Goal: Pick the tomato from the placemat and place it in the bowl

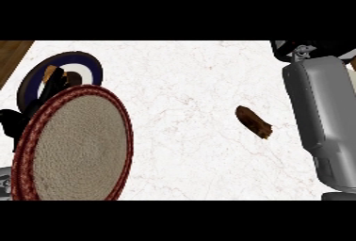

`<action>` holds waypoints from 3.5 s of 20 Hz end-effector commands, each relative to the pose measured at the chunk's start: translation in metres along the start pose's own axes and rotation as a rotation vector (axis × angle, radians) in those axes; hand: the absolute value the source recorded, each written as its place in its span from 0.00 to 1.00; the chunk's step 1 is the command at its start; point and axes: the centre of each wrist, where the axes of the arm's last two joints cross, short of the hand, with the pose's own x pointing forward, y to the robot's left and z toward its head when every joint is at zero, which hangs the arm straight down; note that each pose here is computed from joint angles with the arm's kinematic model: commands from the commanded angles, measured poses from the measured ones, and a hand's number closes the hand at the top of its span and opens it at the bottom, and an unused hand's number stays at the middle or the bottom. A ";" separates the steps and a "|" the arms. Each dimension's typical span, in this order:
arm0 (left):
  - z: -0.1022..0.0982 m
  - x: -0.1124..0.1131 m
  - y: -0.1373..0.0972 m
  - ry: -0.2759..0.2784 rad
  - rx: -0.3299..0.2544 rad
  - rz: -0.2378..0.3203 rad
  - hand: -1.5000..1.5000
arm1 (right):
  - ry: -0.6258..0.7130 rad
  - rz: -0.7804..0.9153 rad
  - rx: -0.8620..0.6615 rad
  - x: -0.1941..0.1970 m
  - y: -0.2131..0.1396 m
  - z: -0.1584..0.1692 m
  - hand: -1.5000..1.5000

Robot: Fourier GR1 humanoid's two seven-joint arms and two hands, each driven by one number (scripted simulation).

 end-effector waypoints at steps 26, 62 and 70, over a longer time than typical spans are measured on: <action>0.002 -0.007 0.002 0.030 0.048 0.001 0.50 | 0.349 -0.173 -0.137 -0.091 0.046 -0.108 1.00; 0.023 -0.027 0.032 0.073 0.083 0.001 0.50 | 0.437 -1.064 -0.208 -0.324 -0.026 0.023 0.00; 0.027 -0.008 0.009 0.059 0.058 -0.001 0.50 | 0.341 -1.138 -0.244 -0.349 -0.045 0.075 0.00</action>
